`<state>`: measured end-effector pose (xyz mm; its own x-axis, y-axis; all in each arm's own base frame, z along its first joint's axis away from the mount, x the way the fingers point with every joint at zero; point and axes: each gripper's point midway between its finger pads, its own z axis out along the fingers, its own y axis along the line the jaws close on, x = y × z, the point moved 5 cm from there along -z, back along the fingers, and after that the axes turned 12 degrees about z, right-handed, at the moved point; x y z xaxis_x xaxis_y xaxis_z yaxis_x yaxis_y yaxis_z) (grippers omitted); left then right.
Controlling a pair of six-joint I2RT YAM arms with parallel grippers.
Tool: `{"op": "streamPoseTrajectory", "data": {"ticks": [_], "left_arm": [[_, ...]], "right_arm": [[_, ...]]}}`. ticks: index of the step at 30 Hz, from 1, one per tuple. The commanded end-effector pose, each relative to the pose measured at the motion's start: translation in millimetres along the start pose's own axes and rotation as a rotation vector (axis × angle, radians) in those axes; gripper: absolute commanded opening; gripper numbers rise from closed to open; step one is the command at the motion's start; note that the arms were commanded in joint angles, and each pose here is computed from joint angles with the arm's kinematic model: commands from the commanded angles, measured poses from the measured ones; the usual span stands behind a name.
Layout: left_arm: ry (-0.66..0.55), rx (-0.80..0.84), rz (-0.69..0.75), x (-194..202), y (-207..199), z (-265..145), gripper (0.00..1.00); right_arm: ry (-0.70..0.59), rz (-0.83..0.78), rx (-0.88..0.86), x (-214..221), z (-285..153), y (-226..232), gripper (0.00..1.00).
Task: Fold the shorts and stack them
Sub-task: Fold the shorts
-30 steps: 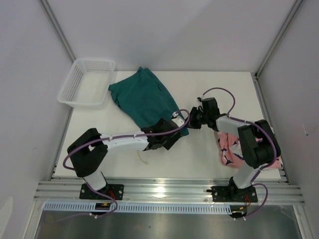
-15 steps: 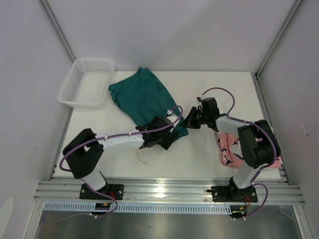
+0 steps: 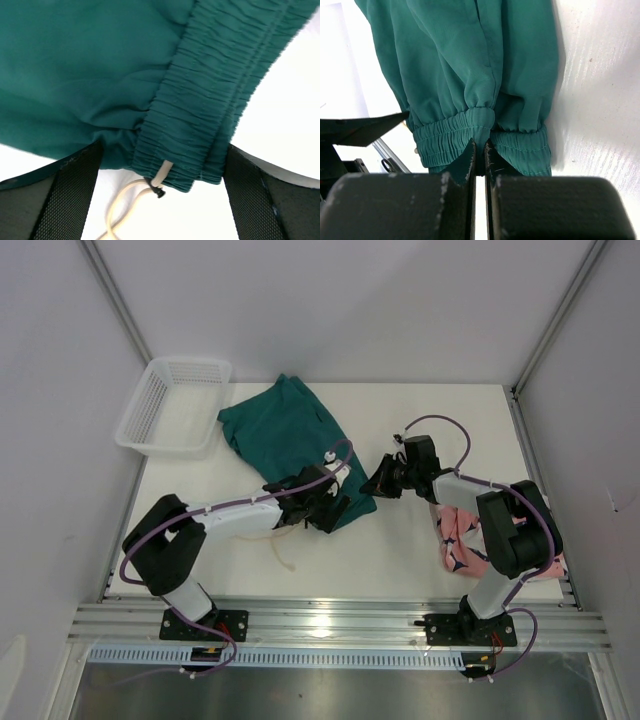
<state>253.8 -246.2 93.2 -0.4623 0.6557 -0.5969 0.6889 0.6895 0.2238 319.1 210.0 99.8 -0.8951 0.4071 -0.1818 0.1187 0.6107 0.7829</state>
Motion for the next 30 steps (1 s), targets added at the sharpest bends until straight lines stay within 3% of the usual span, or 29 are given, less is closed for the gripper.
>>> {"op": "streamPoseTrajectory", "data": {"ticks": [1, 3, 8, 16, 30], "left_arm": [[-0.042, 0.090, -0.010, -6.1, -11.4, 0.5, 0.97], [-0.049, 0.121, -0.007, -5.7, -15.6, 1.2, 0.93], [-0.048, 0.177, 0.001, -3.4, -22.8, 1.6, 0.69], [-0.043, 0.179, -0.003, 0.7, -23.4, 0.5, 0.45], [-0.101, 0.080, -0.025, -7.2, -12.8, -24.9, 0.46]], "right_arm": [[-0.001, -0.022, -0.055, -6.2, 2.9, 15.4, 0.00], [0.000, -0.023, -0.058, -5.7, 3.5, 15.7, 0.00], [0.002, -0.021, -0.061, -6.0, 4.5, 15.8, 0.00], [0.000, -0.019, -0.069, -7.1, 3.8, 17.9, 0.00], [-0.007, -0.036, -0.095, -5.1, -16.2, 36.9, 0.00]]}}
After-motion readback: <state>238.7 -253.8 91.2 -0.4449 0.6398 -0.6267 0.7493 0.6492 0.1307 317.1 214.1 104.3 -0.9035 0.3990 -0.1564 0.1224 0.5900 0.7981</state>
